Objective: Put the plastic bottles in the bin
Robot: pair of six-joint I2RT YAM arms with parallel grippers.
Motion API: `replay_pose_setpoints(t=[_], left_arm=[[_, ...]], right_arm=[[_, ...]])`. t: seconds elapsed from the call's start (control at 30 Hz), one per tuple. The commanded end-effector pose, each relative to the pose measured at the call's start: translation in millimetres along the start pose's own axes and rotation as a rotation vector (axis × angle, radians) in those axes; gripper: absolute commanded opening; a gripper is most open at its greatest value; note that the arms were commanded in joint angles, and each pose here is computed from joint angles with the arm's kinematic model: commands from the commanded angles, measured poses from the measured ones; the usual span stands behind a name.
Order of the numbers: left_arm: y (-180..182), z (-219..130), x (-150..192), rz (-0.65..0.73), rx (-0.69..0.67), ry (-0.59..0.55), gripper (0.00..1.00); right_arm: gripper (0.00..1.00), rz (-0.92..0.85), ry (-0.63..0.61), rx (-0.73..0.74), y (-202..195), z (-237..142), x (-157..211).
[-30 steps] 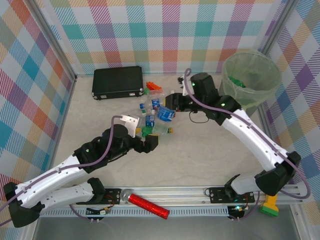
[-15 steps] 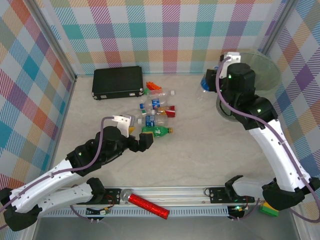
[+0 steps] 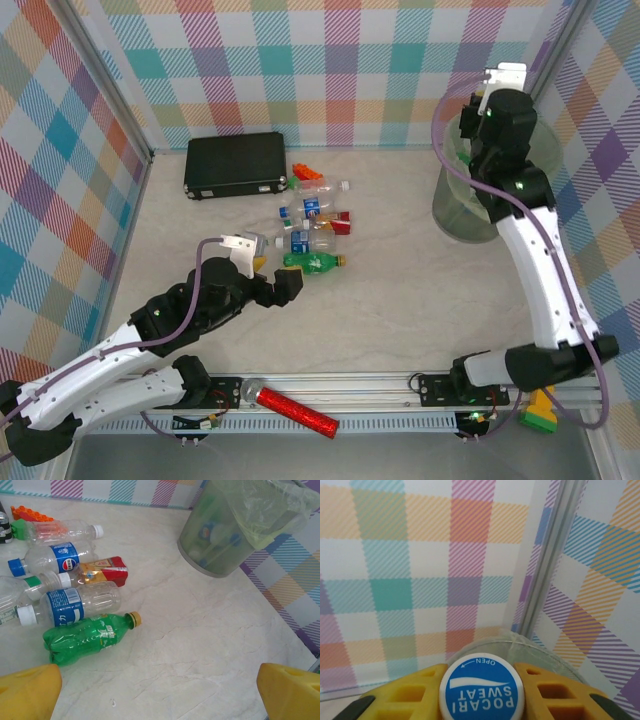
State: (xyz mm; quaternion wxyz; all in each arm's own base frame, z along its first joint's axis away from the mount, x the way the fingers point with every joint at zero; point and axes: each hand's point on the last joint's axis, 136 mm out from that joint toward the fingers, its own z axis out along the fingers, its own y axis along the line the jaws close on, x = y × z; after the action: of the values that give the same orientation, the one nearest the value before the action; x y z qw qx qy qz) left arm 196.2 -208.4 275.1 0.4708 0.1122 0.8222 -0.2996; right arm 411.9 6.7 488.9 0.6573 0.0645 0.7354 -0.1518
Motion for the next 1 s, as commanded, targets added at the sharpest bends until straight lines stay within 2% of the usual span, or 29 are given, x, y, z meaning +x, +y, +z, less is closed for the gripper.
replay_pose_setpoints(t=[0.0,0.23,0.43,0.63,0.7,0.77,0.83,0.97], left_arm=[[1,-3,1,-0.014,0.002,-0.005,0.99],[5,-10,0,-0.019,-0.012,-0.012,1.0],[11,-17,0,-0.023,-0.028,-0.022,1.0],[12,-22,-1,-0.024,-0.032,-0.02,1.0],[13,-21,-1,-0.017,-0.042,-0.019,1.0],[13,-21,-2,-0.013,-0.05,-0.016,1.0],[13,-19,-3,-0.013,-0.058,-0.009,1.0],[15,-17,-1,-0.012,-0.067,-0.004,1.0]], right_arm=[[0.33,0.013,-0.05,0.056,-13,23,-17],[0.31,0.016,0.035,0.141,-28,83,12],[0.34,-0.01,0.094,0.184,-35,110,41],[0.34,0.028,0.128,0.19,-45,122,56],[0.4,0.032,0.136,0.186,-45,123,59],[0.58,0.032,0.145,0.187,-45,123,61],[0.8,0.047,0.147,0.186,-46,120,60],[0.8,0.082,0.154,0.136,-41,111,57]])
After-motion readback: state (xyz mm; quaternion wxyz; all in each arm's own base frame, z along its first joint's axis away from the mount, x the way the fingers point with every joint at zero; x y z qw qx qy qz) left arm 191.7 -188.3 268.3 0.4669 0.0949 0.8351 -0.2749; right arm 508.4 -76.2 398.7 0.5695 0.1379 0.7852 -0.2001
